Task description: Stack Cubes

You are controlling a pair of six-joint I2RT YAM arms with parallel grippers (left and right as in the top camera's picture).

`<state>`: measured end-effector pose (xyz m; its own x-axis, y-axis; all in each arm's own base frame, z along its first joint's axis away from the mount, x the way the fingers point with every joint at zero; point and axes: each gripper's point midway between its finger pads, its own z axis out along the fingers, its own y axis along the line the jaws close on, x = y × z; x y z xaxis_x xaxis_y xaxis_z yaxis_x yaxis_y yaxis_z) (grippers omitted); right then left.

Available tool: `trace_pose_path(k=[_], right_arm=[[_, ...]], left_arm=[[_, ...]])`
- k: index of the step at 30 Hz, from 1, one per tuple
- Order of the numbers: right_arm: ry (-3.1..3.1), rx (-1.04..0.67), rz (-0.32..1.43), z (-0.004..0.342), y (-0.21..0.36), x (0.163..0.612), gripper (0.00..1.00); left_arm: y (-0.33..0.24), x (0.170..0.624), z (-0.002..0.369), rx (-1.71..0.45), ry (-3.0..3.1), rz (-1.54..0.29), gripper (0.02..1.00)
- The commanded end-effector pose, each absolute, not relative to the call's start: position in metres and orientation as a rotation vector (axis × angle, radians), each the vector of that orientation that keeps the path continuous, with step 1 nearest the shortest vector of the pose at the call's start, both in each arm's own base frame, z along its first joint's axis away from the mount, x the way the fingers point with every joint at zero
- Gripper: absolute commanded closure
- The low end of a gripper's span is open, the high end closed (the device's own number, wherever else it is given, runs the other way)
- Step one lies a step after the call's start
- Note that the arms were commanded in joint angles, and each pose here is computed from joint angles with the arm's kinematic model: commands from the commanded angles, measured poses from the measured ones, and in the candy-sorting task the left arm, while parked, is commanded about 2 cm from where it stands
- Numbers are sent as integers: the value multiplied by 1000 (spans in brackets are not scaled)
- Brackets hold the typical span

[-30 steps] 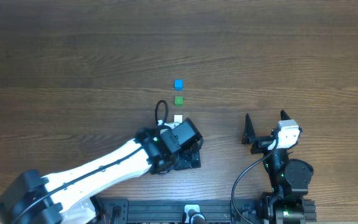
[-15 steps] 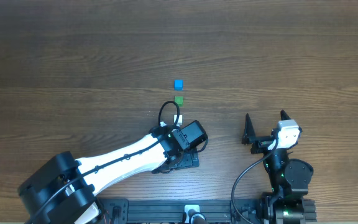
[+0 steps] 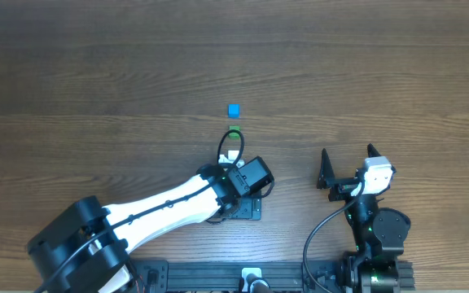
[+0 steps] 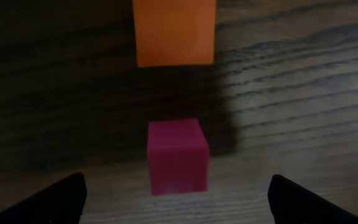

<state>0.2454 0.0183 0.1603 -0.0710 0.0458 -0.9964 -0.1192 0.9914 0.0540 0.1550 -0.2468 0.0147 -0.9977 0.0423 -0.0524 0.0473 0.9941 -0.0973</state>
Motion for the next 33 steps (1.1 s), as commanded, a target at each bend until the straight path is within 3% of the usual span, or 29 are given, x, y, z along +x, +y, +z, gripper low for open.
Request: trace_pose_path(k=[1, 33], right_arm=[[1640, -62, 130, 158, 18, 245, 7], [1640, -62, 130, 158, 18, 245, 7]], left_arm=[[-239, 156, 3, 131, 3087, -69, 80], [-241, 159, -10, -3, 3096, -45, 198]])
